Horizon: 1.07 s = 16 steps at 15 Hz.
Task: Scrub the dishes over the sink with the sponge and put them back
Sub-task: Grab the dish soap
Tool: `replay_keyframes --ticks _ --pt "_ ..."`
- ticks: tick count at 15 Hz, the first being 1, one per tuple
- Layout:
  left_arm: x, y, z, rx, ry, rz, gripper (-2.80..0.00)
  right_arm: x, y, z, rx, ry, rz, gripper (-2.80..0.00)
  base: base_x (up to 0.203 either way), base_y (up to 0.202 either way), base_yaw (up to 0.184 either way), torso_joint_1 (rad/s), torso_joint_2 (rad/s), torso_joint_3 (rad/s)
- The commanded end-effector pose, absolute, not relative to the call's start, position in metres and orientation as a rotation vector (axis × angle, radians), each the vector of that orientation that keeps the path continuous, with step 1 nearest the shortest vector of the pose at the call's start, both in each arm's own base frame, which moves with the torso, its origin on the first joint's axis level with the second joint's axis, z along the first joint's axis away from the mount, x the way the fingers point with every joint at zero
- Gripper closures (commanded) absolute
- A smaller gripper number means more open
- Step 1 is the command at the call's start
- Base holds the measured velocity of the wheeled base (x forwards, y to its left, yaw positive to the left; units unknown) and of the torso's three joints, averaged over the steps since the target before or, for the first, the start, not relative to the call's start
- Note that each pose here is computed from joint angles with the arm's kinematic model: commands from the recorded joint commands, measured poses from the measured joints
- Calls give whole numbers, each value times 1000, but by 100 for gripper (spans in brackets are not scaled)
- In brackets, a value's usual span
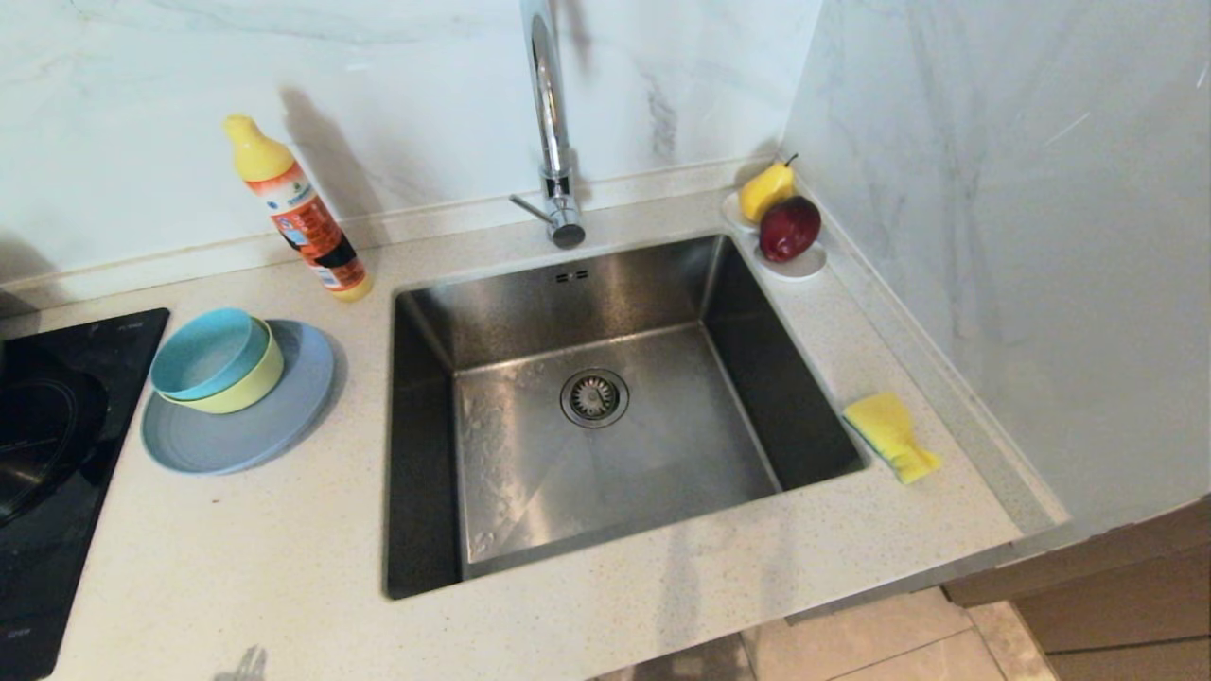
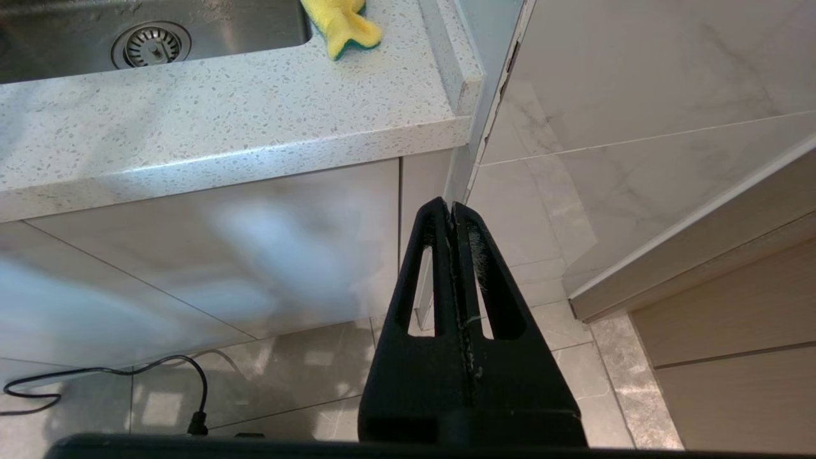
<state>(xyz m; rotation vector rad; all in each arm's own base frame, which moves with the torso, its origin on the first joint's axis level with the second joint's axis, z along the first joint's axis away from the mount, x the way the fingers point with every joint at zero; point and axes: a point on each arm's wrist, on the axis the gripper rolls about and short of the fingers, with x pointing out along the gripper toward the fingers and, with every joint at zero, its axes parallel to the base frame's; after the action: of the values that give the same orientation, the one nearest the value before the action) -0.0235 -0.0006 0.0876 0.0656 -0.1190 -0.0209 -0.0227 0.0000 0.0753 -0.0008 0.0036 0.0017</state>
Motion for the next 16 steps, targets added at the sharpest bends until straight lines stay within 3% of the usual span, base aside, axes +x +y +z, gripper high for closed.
replay_keyframes --ticks 1,16 --pt "-20 -1 77 67 -80 -22 0 -23 0 75 -2 5 2 0 0 0 0 0 0 0" --pt "-20 0 77 58 -79 12 0 -23 0 76 -2 3 2 0 0 0 0 0 0 0"
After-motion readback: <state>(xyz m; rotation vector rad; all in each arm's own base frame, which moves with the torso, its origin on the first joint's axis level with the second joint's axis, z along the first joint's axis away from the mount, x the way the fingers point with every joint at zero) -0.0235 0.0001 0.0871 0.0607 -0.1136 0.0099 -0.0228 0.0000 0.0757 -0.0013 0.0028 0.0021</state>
